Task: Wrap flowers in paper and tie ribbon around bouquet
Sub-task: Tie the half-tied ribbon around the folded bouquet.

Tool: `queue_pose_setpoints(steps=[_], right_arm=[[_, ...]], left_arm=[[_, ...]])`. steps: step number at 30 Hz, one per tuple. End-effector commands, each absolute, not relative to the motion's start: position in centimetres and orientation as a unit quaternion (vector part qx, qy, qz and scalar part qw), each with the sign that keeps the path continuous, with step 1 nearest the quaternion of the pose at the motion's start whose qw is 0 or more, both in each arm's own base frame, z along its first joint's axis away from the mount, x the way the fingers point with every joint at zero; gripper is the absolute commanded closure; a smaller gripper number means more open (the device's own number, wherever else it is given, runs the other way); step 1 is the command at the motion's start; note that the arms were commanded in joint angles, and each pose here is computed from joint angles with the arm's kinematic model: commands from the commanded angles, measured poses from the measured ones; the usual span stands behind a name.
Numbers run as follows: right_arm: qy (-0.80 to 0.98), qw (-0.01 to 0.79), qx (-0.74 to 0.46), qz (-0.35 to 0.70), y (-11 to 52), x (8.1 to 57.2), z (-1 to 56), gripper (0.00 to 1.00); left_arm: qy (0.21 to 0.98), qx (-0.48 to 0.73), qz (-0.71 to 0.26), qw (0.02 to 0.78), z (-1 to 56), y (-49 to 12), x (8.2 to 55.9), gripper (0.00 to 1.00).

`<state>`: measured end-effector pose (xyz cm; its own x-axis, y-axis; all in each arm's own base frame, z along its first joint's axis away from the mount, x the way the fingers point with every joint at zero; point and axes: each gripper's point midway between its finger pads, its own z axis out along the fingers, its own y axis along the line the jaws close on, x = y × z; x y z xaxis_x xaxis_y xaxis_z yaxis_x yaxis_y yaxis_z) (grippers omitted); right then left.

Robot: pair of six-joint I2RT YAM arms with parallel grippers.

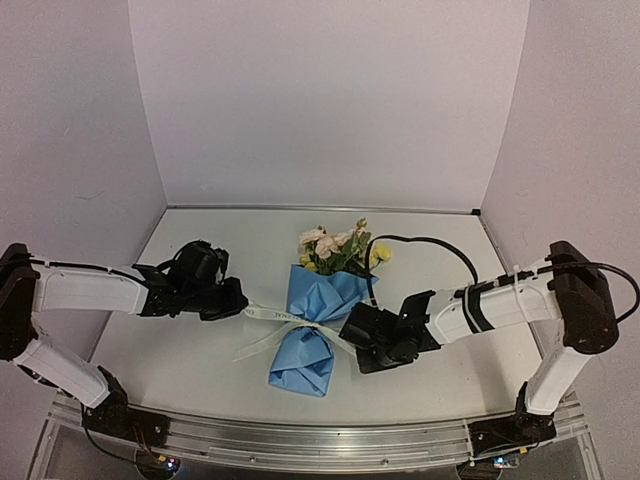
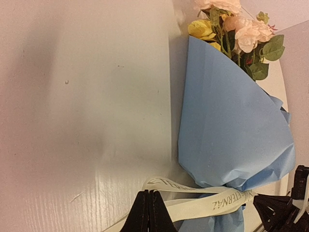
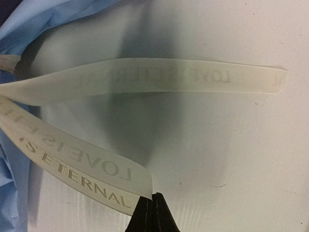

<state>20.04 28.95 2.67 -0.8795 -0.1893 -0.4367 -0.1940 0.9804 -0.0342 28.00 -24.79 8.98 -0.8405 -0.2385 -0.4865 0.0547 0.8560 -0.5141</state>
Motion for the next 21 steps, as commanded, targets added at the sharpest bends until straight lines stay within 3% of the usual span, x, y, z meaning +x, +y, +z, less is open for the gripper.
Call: queue_pose_setpoints(steps=[1, 21], right_arm=[[0.966, 0.233, -0.103, -0.047, 26.4, 21.3, 3.6, 1.00], [0.966, 0.215, -0.020, -0.139, 16.2, 22.3, 3.1, 1.00]], left_arm=[[0.921, -0.031, -0.258, 0.289, 9.9, -24.6, 29.0, 1.00], [0.927, -0.171, -0.254, 0.215, 4.8, -17.1, 29.5, 1.00]])
